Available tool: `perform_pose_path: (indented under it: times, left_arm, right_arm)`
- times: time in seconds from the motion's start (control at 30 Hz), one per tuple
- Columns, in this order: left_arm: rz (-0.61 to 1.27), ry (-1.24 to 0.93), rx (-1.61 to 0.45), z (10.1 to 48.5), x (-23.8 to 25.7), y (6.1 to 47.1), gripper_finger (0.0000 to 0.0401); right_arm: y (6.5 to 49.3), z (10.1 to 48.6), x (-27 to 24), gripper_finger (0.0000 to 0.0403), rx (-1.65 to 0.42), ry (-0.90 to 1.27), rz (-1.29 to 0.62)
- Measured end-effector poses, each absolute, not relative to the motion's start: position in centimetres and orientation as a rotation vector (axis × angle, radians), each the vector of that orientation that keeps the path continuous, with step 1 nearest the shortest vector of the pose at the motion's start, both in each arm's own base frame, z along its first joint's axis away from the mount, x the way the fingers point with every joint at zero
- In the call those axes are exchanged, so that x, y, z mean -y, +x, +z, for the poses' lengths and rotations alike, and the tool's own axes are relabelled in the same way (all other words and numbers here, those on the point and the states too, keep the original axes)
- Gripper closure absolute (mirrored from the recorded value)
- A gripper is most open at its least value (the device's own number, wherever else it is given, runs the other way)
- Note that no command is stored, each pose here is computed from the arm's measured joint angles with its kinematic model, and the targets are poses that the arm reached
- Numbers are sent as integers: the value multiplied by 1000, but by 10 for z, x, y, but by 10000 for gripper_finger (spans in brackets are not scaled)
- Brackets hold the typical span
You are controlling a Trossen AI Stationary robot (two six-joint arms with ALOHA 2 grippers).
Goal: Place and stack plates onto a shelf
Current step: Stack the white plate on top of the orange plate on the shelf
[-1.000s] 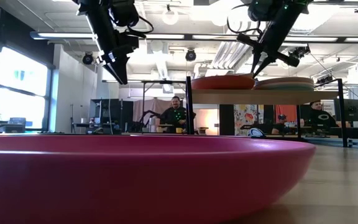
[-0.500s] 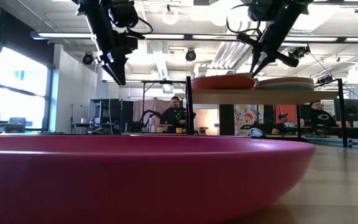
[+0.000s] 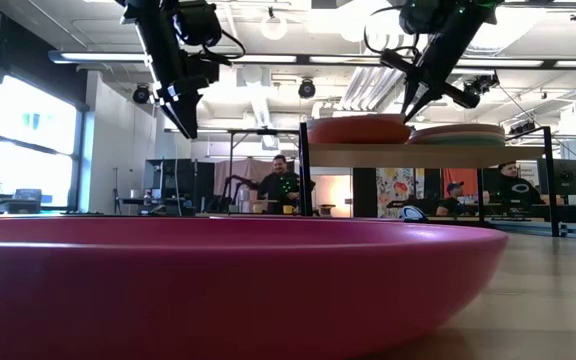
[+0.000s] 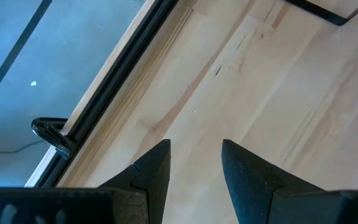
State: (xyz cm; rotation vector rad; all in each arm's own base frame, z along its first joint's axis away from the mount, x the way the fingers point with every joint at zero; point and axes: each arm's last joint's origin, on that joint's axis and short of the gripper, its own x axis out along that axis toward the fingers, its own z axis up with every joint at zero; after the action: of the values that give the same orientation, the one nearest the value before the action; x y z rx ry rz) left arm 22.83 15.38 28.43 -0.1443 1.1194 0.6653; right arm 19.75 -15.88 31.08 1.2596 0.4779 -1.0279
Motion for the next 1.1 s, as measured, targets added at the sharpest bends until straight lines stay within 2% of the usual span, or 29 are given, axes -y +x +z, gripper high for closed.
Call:
perform_pose_path:
  times: [1.1]
  left_arm:
    - [664, -146, -1127, 284, -153, 228, 268]
  right_arm:
    - [197, 311, 159, 402, -463, 1283, -1046]
